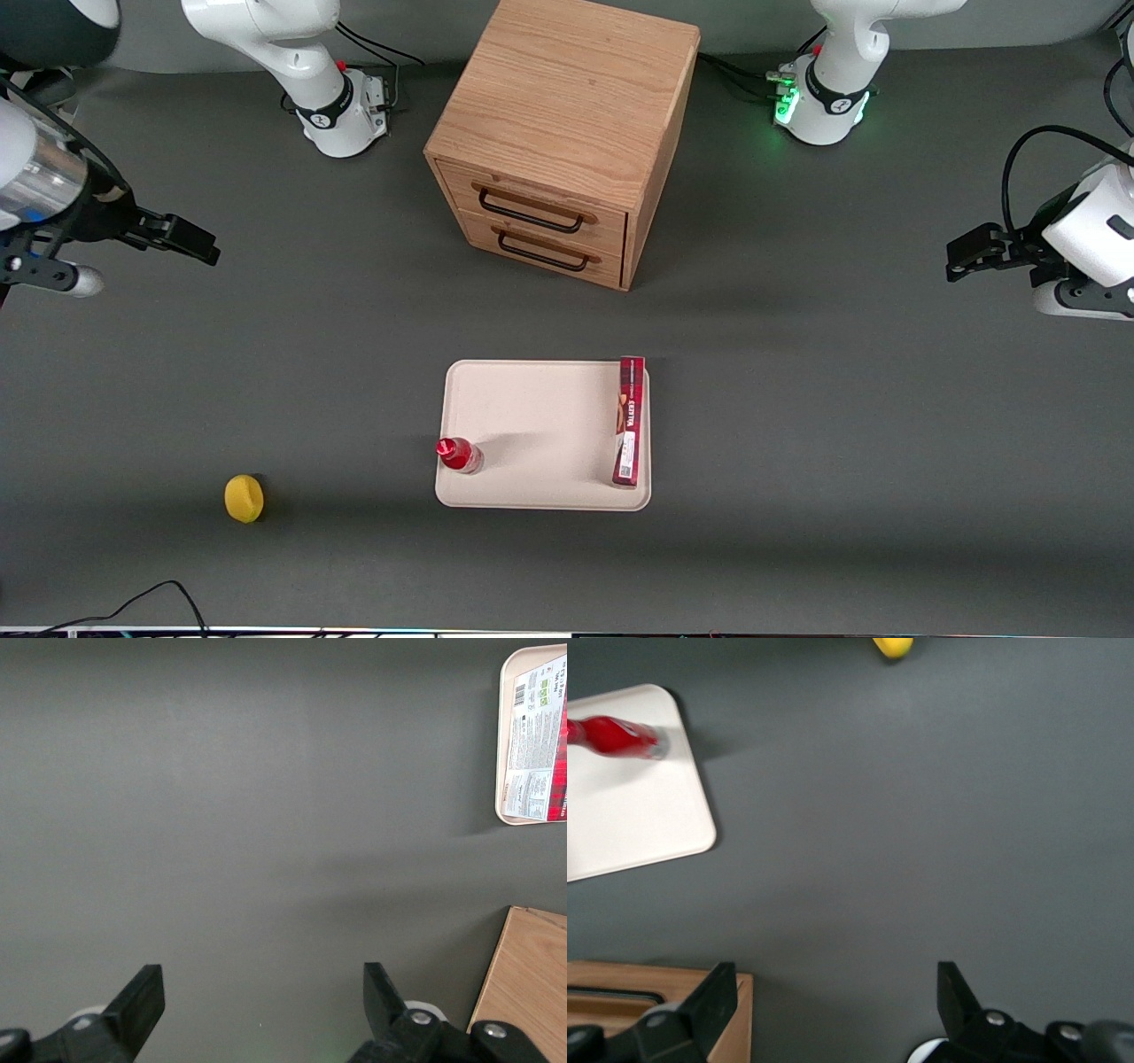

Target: Place coke bottle on tray

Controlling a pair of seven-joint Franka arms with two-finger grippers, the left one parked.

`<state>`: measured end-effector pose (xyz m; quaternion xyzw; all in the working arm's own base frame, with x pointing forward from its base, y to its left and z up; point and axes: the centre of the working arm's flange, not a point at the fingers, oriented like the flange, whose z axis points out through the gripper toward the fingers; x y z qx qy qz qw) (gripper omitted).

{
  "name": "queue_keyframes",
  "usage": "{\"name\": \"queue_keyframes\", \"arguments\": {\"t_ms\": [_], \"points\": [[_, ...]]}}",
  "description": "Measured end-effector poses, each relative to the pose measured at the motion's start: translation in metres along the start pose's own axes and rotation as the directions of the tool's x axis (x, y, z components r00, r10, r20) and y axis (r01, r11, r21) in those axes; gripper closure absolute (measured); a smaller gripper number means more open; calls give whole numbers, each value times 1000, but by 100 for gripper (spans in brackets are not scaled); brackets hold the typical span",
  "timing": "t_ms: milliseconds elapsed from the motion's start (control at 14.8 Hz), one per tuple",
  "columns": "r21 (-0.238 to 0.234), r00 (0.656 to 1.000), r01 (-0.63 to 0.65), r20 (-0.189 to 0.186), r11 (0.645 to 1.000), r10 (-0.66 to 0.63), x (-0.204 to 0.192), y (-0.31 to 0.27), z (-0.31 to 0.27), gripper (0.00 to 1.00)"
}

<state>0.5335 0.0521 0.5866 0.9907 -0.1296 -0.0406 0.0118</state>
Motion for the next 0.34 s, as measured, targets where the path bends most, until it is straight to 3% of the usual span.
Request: {"name": "queue_keyframes", "arguments": {"t_ms": [203,338], "points": [[-4,1000,4,-7,1000,-4,-28,6,48,0],[0,1000,4,-24,1000,-4,-35,9,42,0]]}}
